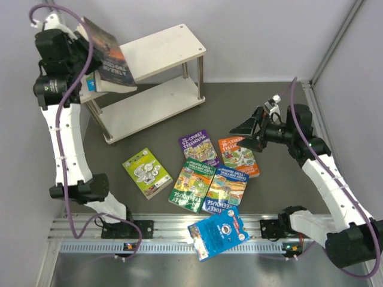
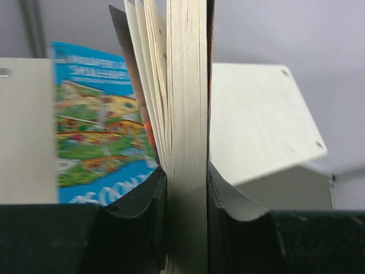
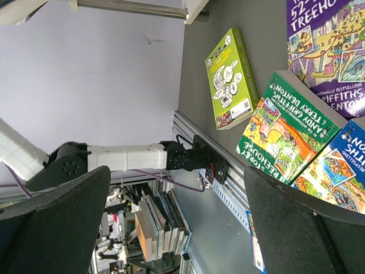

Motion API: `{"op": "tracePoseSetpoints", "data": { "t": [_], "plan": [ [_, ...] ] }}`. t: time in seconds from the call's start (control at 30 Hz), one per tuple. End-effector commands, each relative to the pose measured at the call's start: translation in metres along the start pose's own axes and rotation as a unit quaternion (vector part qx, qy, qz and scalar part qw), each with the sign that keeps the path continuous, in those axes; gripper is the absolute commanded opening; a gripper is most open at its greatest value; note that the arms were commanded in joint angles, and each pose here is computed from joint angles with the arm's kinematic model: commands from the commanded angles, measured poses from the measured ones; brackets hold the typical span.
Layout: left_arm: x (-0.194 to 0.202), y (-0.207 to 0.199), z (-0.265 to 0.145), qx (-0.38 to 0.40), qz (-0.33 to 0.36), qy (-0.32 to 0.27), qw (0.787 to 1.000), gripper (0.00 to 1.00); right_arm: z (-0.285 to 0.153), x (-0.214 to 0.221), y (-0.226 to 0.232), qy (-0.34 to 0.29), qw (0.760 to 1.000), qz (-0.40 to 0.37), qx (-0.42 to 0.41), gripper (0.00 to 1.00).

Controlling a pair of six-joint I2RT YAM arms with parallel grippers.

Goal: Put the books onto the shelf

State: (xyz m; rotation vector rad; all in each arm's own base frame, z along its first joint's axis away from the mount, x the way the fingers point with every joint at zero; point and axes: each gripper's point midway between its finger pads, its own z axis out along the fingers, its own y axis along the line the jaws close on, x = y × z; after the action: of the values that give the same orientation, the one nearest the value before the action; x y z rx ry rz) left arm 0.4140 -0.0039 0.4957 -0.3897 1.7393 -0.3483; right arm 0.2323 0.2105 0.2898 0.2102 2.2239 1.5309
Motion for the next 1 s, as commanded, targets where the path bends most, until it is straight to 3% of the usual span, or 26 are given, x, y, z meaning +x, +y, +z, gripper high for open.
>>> {"op": "tracePoseSetpoints", "data": {
  "t": [0.0,0.23,0.53,0.63,0.73,0.83,0.87,0.97],
  "plan": [
    [-0.067,0.001,-0.003,0.045,-0.047,-0.102,0.993,0.00,-0.004,0.009,0.006,0.005,1.000,-0.020,-0.009,1.00],
    [-0.080,0.049,0.029,0.045,-0.116,-0.102,0.987,0.00,0.001,0.020,-0.003,0.022,1.000,-0.017,-0.001,1.00],
    [-0.058,0.083,0.046,0.011,-0.126,-0.064,0.990,0.02,0.008,0.018,-0.009,0.028,0.999,-0.019,0.008,1.00],
    [-0.048,0.094,0.049,-0.009,-0.116,-0.051,0.992,0.15,0.010,0.017,-0.012,0.028,0.999,-0.016,0.012,1.00],
    [-0.045,0.102,0.050,-0.026,-0.110,-0.048,0.992,0.20,0.012,0.017,-0.015,0.029,0.999,-0.014,0.015,1.00],
    [-0.048,0.108,0.049,-0.042,-0.102,-0.052,0.993,0.38,0.013,0.016,-0.016,0.030,0.999,-0.013,0.017,1.00],
    [-0.048,0.111,0.050,-0.048,-0.101,-0.053,0.992,0.51,0.014,0.016,-0.018,0.030,0.999,-0.011,0.019,1.00],
    [-0.048,0.120,0.050,-0.065,-0.097,-0.055,0.992,0.69,0.014,0.016,-0.020,0.030,0.999,-0.011,0.021,1.00]
  ]
}}
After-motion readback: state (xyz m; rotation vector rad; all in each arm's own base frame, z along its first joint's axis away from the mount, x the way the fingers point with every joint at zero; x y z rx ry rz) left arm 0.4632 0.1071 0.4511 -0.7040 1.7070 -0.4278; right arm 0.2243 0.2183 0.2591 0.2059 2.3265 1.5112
